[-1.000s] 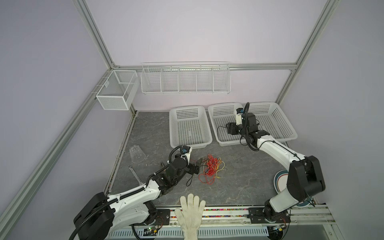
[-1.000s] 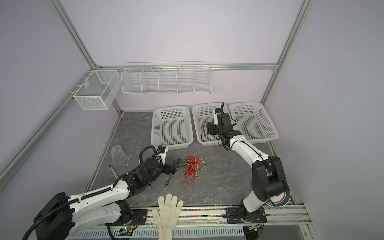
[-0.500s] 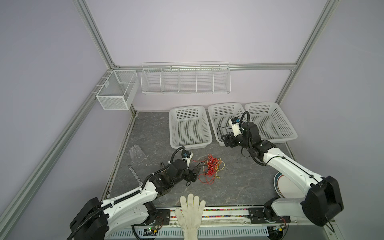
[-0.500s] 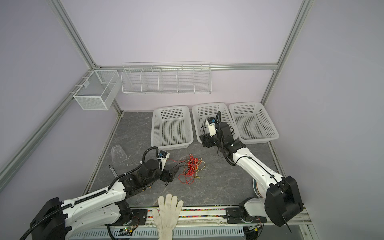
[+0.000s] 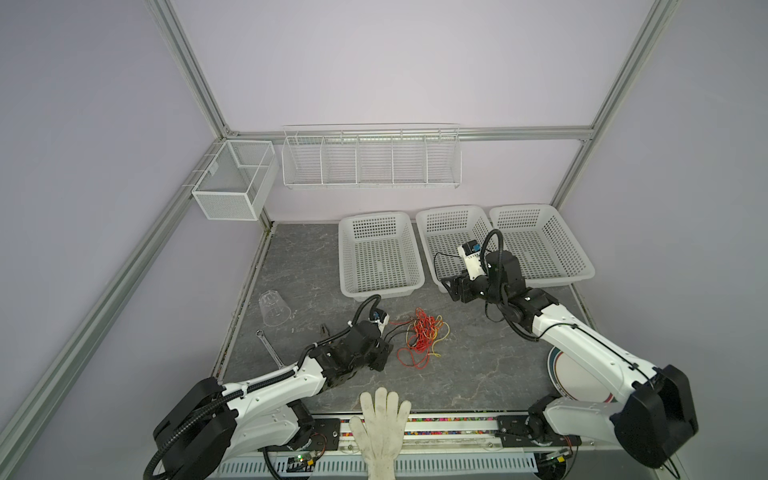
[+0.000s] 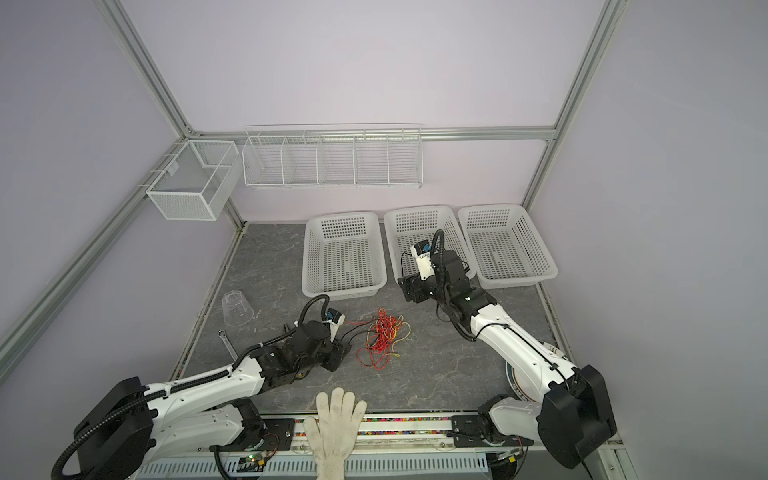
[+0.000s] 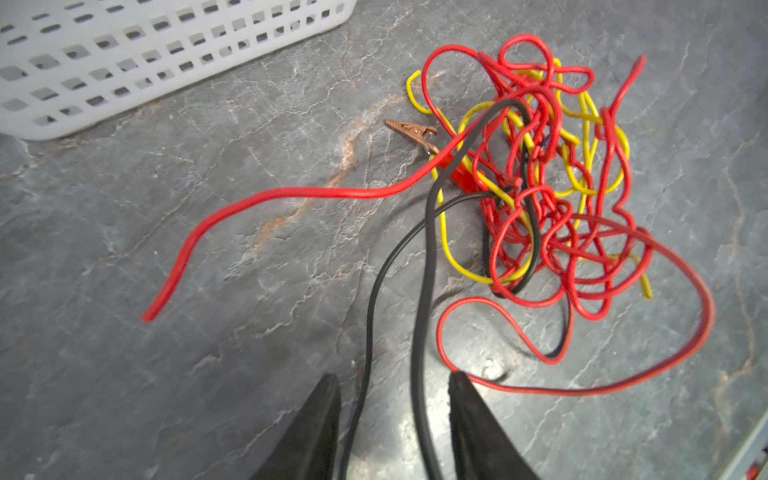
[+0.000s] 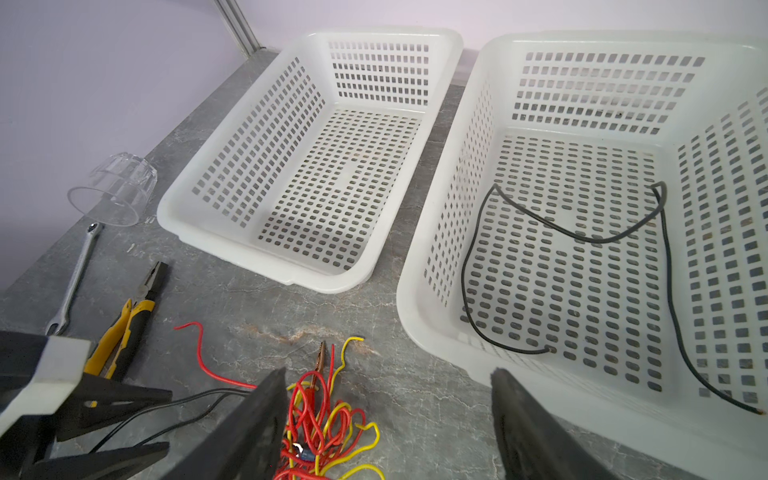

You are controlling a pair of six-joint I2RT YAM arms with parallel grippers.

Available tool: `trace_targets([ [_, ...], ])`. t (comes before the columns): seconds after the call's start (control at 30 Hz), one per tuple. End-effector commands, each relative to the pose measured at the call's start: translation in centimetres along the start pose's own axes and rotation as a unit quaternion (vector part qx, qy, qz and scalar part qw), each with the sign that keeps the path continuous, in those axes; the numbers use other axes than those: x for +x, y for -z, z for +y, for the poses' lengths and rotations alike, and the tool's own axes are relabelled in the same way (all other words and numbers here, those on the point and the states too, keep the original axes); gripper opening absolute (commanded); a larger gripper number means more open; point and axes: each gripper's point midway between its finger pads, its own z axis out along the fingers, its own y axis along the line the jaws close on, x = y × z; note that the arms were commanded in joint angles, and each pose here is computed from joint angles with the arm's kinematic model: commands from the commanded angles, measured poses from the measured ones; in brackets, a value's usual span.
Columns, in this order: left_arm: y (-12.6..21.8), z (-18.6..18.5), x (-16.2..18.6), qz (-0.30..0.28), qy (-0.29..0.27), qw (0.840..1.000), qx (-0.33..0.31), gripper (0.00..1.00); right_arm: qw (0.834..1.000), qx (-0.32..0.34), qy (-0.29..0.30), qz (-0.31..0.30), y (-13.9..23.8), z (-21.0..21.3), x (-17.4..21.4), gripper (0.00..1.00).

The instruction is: Untangle the cables

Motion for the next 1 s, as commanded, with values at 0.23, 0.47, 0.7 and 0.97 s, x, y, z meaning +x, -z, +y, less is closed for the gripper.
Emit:
trace_targets([
  [0.23, 2.4, -1.8, -5.6, -0.094, 0.010, 0.995, 0.024, 0.00, 0.996, -0.051, 0.003, 0.073, -1.5, 3.1, 6.3, 0.78],
  [0.47, 3.4, -2.6, -7.6, -0.112, 0.007, 0.993, 0.034, 0.00, 0.992, -0.081, 0.010, 0.096, -1.9, 5.8, 10.2, 0.82],
  [0.7, 4.0, -4.0, -9.8, -0.111, 0.003, 0.993, 0.048, 0.00, 0.991, -0.034, 0.010, 0.131, -5.2, 5.4, 13.5, 0.91],
  [0.97, 5.5, -5.4, -12.4, -0.113, 0.006, 0.992, 0.059, 0.00, 0.984, -0.003, -0.010, 0.177, -8.3, 4.6, 16.3, 0.78],
])
